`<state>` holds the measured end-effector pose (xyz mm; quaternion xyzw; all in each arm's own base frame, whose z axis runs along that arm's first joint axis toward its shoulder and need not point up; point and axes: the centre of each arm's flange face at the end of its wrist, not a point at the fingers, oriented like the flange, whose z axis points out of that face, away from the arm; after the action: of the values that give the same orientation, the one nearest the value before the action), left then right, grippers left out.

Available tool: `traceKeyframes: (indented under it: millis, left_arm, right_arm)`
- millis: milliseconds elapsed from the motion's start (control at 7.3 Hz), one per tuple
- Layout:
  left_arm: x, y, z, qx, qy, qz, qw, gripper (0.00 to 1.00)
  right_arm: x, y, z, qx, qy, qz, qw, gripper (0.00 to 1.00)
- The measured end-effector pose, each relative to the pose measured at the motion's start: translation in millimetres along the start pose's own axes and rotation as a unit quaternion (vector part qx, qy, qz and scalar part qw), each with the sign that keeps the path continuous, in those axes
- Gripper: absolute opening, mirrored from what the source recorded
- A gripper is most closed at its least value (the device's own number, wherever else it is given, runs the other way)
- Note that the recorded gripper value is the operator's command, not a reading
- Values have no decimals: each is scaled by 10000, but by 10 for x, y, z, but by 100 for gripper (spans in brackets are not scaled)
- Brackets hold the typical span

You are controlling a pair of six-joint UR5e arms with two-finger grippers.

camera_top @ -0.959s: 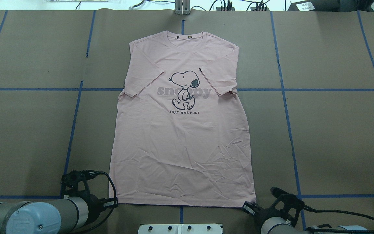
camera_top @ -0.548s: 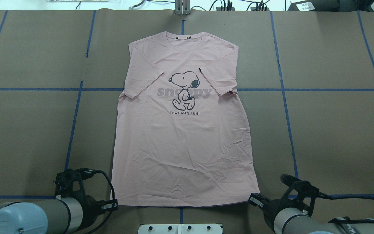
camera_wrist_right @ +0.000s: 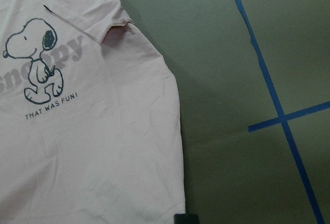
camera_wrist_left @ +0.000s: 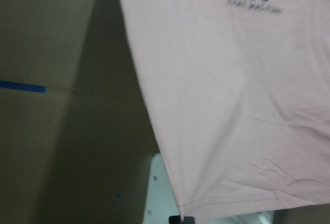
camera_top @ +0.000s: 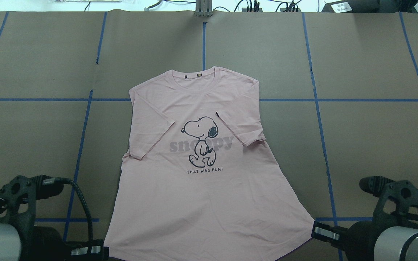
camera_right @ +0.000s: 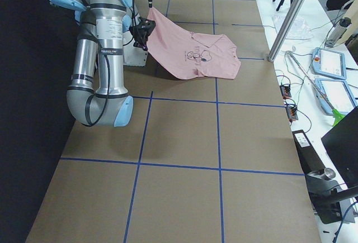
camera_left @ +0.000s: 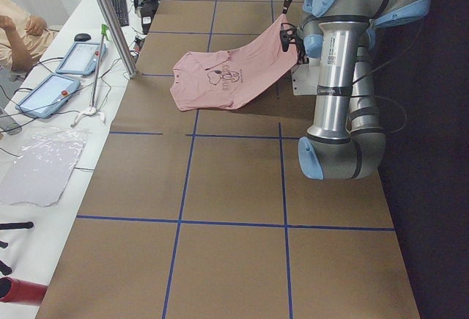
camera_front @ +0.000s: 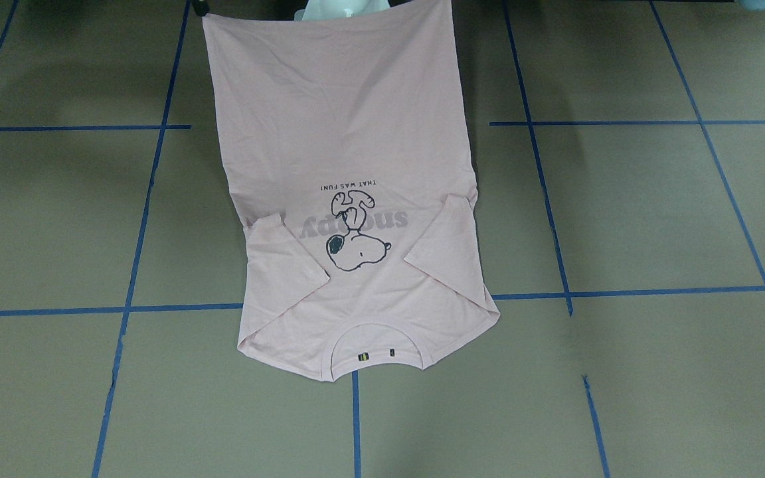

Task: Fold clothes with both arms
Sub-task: 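Lift the hem with both grippers and carry it toward the collar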

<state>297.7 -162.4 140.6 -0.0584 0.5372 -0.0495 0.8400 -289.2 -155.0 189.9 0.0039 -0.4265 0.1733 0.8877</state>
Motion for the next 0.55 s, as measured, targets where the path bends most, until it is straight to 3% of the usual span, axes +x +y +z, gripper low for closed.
traceKeyframes:
  millis: [274,548]
  left_arm:
    - [110,-249,130,222,-205,340,9990,0]
    - [202,-886,399,770,-627,654,9929,0]
  right_arm:
    - [-149,-188,63,210,88,-398,9990,0]
    - [-727,-659,544,803,377,-645,9940,0]
